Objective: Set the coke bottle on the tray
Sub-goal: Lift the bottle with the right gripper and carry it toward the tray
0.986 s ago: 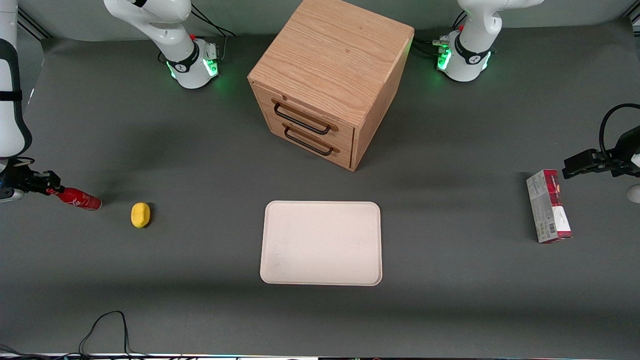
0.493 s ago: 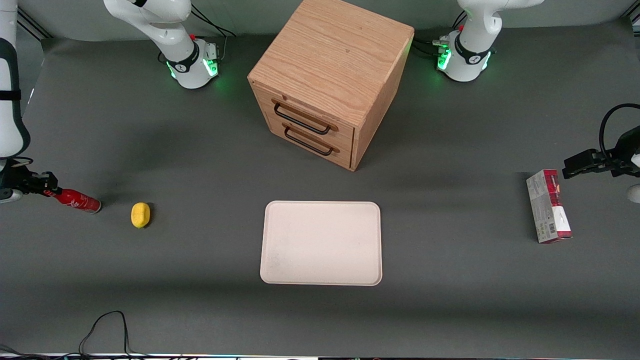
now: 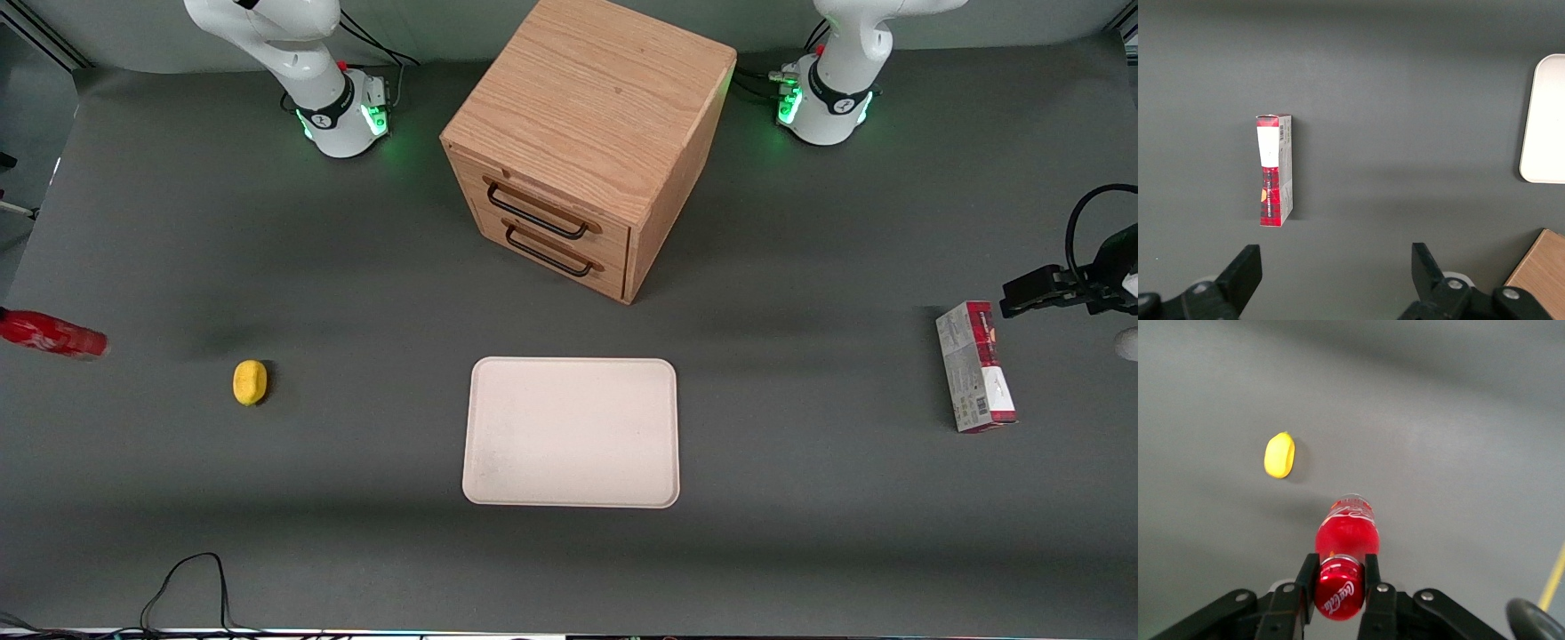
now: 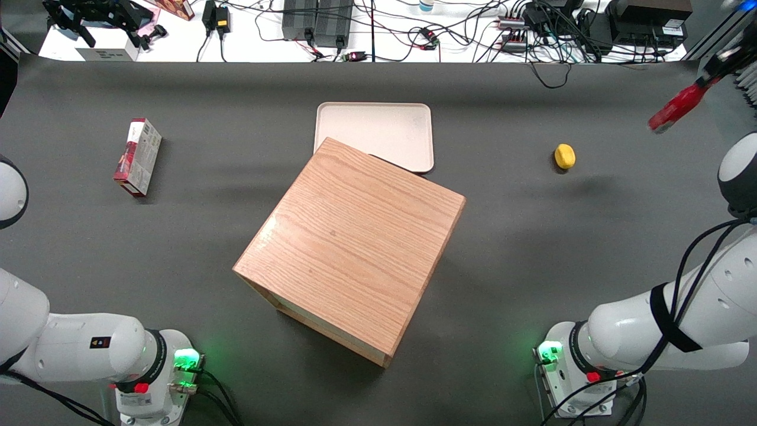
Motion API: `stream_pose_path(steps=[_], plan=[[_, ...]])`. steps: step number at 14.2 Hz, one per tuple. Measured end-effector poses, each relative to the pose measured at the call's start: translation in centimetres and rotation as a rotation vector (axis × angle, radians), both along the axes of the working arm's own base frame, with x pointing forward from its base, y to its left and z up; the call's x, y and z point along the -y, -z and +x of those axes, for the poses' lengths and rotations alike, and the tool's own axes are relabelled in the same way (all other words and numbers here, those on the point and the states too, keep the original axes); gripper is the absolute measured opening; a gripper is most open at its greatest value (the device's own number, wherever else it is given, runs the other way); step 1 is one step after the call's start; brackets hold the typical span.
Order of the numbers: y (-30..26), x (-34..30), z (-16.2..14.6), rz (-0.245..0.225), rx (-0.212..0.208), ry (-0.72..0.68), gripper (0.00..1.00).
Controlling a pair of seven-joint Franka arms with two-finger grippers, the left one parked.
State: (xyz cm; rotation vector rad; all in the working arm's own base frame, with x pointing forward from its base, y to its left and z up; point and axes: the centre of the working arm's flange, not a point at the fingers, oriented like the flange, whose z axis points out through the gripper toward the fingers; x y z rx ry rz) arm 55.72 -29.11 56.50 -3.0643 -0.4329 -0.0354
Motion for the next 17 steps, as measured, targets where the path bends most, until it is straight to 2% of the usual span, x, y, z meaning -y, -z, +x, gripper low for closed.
stream_pose_path(steps=[4,6,8,10,13,17], plan=[[-9.5,-1.8,-1.7,-0.048,-0.002,-0.019,0.31],[-11.6,-2.7,-2.1,-0.054,0.002,-0.027,0.31],[-11.5,-5.3,-0.8,-0.053,-0.001,-0.039,0.31],[-10.7,-10.9,1.8,-0.052,-0.013,-0.048,0.31],[-9.7,-23.1,5.1,-0.06,-0.027,-0.053,0.31],[-9.1,-39.8,6.2,-0.069,-0.008,-0.061,0.31]])
